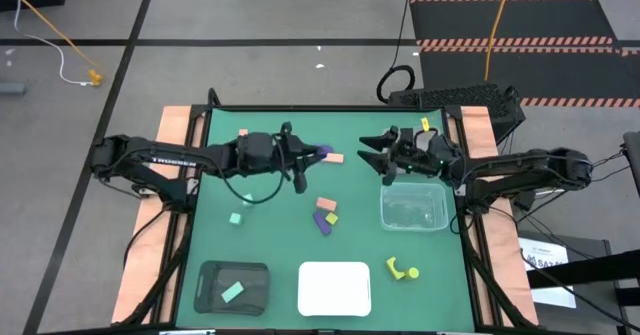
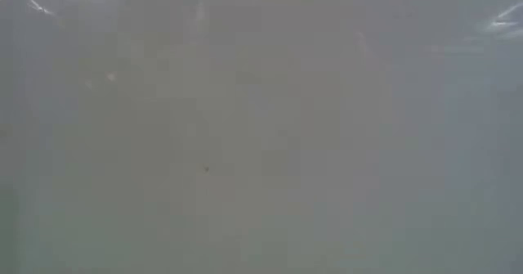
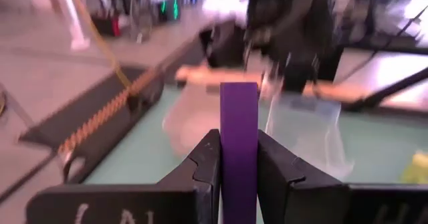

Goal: Sort & place blocks by color
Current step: Put bottom the left purple block into the gray bin

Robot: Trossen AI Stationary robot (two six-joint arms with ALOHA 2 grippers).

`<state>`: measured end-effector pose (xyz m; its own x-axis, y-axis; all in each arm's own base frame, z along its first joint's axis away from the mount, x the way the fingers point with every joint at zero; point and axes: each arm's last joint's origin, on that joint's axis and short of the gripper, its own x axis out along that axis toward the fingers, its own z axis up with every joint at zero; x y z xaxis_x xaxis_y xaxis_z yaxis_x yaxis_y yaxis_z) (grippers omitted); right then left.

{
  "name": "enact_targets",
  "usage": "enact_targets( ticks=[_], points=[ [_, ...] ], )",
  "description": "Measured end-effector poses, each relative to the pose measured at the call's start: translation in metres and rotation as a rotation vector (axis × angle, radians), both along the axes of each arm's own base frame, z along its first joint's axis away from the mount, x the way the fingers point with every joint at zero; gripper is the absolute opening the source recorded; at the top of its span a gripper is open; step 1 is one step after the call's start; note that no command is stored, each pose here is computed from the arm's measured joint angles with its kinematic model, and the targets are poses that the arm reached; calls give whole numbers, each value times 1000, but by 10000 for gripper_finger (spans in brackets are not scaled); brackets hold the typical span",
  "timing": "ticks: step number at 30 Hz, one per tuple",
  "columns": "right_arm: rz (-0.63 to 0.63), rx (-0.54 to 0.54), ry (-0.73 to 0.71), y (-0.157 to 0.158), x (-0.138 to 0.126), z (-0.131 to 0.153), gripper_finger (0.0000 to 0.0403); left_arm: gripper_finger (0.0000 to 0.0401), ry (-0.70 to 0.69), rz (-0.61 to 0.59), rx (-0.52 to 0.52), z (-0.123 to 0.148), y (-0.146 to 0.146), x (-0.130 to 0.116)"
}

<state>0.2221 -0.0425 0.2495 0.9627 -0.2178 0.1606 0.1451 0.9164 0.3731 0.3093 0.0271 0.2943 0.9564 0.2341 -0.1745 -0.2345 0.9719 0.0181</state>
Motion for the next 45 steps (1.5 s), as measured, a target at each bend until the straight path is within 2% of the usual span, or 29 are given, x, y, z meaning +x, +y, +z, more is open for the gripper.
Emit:
enact_targets(
  ticks=[4,8,16,21,28,31,40,45],
  points=[
    [-8,-100,-68,5,6,2,235,57,-112,-15,44,11,0,2],
    [-7,-133,-149,6,14,9,235,57,-152,-12,12,6,0,10],
    [-16,-231,-49,4,40,22,235,57,-195,-34,-67,-10,-2,27],
    [13,-235,22,4,45,19,235,63,-199,-36,-67,-13,-2,30],
    [31,-184,24,4,46,17,234,60,-204,-65,-46,-12,-5,30],
    [36,-183,22,6,46,17,219,60,-206,-73,-57,-12,-5,30],
    [60,-184,14,13,47,18,138,60,-212,-75,-61,-11,-5,30],
    [63,-167,0,13,47,19,112,60,-215,-75,-68,-11,-5,30]
  ],
)
